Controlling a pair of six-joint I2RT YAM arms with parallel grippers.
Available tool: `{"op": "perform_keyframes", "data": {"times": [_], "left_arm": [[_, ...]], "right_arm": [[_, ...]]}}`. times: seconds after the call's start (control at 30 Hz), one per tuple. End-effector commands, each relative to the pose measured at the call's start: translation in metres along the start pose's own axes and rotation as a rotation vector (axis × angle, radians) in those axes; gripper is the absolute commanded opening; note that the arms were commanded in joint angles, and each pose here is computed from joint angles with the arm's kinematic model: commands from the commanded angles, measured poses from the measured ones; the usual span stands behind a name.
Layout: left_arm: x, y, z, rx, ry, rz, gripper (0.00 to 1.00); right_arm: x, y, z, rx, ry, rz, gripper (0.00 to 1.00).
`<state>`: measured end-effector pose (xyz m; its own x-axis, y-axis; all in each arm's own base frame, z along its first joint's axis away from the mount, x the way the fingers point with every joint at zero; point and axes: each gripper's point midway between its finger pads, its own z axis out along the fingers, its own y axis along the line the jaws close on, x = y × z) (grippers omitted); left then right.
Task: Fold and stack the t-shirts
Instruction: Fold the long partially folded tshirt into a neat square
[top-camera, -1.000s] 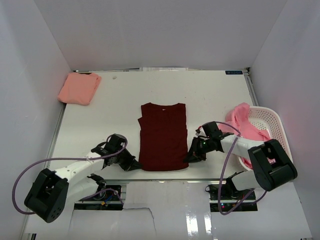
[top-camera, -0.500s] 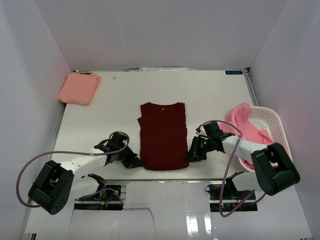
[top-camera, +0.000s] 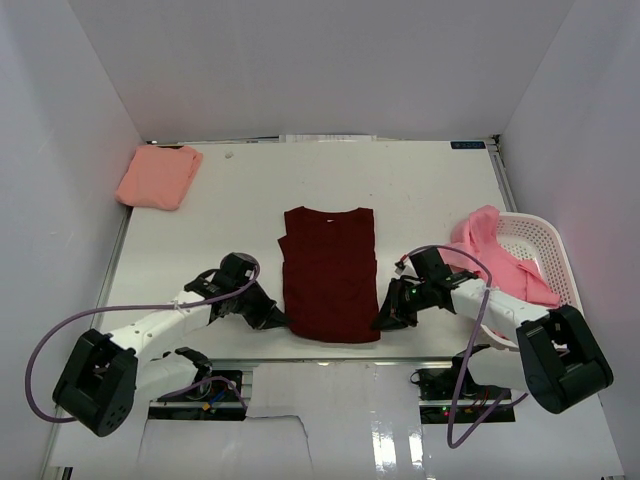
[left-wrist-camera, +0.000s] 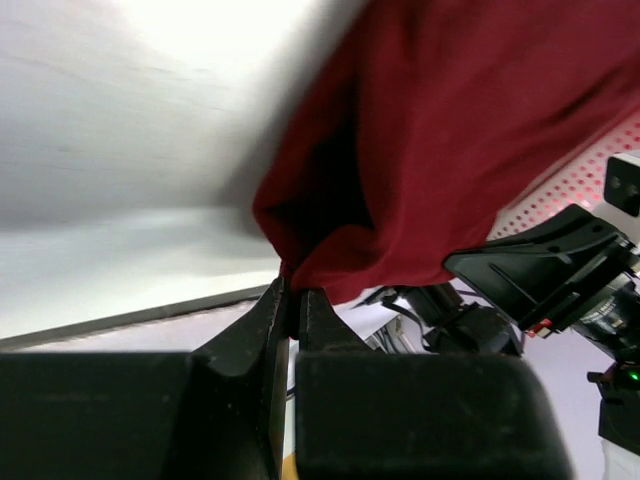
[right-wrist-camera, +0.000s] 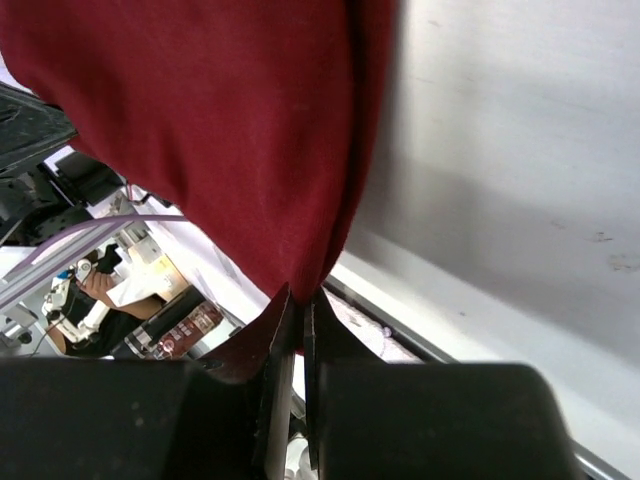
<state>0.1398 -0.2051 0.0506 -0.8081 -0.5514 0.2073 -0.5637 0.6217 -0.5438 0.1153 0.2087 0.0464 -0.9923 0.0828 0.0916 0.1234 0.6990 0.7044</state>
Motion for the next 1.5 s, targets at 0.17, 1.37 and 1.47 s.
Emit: {"op": "perform_keyframes", "data": {"times": [0.17, 1.37, 1.47], "left_arm": [[-0.003, -0.029, -0.019, 0.06, -0.037, 0.033, 0.0], [-0.094, -0.153, -0.066, 0.236, -0.153, 0.151, 0.0], [-0.093, -0.156, -0.071, 0.246, -0.16, 0.153, 0.0]], "right_arm": [[-0.014, 0.027, -0.013, -0.015, 0.003, -0.059, 0.08], [-0.135, 0.117, -0.066, -0.101, -0.157, -0.206, 0.08], [-0.135, 0.12, -0.07, -0.107, -0.166, -0.212, 0.08]]}}
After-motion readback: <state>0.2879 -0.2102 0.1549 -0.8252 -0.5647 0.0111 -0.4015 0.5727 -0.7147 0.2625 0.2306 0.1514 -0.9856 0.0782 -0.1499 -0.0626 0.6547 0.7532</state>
